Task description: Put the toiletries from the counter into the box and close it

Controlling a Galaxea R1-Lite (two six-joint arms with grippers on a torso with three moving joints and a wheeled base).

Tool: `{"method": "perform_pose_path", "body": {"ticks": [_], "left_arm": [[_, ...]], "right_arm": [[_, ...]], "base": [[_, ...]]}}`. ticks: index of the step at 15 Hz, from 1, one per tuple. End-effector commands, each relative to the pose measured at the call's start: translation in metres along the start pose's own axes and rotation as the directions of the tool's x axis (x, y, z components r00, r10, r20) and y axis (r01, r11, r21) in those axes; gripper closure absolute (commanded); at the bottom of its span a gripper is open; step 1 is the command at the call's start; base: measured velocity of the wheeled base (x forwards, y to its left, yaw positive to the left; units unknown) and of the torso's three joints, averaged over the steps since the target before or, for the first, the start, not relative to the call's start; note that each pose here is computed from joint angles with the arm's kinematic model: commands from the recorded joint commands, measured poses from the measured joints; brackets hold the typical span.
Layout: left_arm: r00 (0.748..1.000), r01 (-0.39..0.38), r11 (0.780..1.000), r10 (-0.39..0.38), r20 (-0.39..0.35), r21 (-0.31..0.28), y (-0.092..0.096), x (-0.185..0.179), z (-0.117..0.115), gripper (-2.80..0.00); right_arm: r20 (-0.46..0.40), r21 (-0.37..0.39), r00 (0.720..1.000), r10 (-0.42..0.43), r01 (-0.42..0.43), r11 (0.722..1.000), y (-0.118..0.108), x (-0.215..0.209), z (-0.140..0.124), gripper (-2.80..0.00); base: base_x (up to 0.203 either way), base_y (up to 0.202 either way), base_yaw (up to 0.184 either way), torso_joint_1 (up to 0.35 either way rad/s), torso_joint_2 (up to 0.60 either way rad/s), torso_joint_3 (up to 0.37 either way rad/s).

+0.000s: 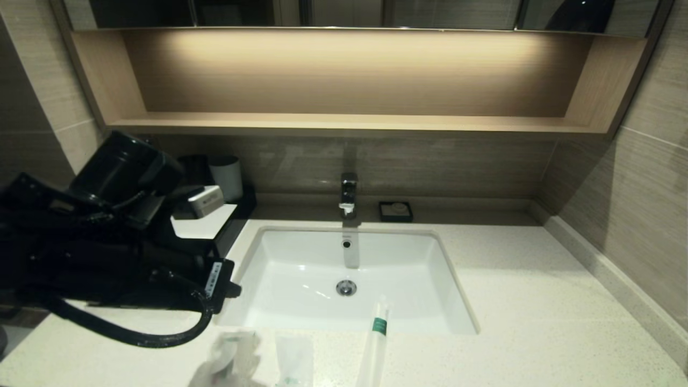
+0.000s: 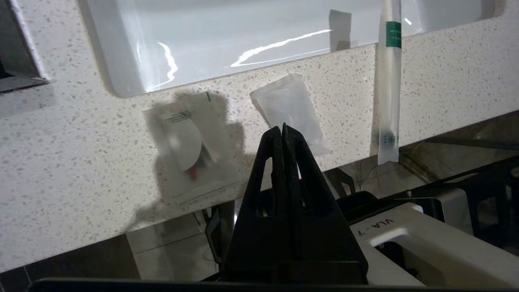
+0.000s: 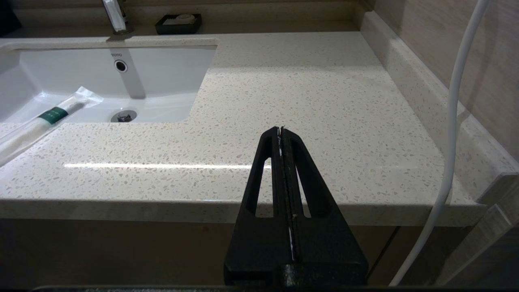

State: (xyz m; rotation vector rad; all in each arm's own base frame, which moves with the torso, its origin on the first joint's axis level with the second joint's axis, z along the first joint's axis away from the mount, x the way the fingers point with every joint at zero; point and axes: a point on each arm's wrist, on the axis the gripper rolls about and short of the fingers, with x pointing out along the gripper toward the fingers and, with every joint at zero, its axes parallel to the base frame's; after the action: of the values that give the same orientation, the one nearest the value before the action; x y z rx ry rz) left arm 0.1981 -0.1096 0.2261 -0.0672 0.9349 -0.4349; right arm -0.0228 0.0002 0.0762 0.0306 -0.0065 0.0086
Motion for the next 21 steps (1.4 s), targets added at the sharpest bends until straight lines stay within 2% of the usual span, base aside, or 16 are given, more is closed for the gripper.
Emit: {"method": "perform_pose_path", "body": {"ticks": [1, 4, 11, 18, 21], "left_arm": [[0.998, 0.029, 1.000, -0.029, -0.063, -0.009, -0.001, 0.017, 0.002, 0.00], [0.993, 0.063, 0.998, -0.061, -0.097, 0.021, -0.010, 0.027, 0.003, 0.00], [0.974, 0.143, 0.985, -0.123, -0.190, 0.098, -0.053, 0.066, 0.010, 0.00], [0.964, 0.158, 0.983, -0.133, -0.229, 0.096, -0.078, 0.091, 0.016, 0.00], [0.955, 0.179, 0.974, -0.138, -0.262, 0.139, -0.095, 0.099, 0.013, 0.00]], "right_arm": [[-0.001, 0.000, 1.000, 0.001, -0.001, 1.000, 0.000, 0.000, 0.000, 0.00], [-0.001, 0.000, 1.000, 0.001, -0.001, 1.000, 0.000, 0.000, 0.000, 0.00], [0.000, 0.000, 1.000, 0.001, -0.001, 1.000, 0.000, 0.000, 0.000, 0.00], [-0.002, 0.000, 1.000, 0.001, -0.001, 1.000, 0.000, 0.000, 0.000, 0.00], [0.000, 0.000, 1.000, 0.001, -0.001, 1.000, 0.000, 0.000, 0.000, 0.00]], "base": [[0.000, 0.000, 0.000, 0.000, 0.00, 0.000], [0.000, 0.000, 0.000, 0.000, 0.00, 0.000], [0.000, 0.000, 0.000, 0.000, 0.00, 0.000], [0.000, 0.000, 0.000, 0.000, 0.00, 0.000], [0.000, 0.000, 0.000, 0.000, 0.00, 0.000]]}}
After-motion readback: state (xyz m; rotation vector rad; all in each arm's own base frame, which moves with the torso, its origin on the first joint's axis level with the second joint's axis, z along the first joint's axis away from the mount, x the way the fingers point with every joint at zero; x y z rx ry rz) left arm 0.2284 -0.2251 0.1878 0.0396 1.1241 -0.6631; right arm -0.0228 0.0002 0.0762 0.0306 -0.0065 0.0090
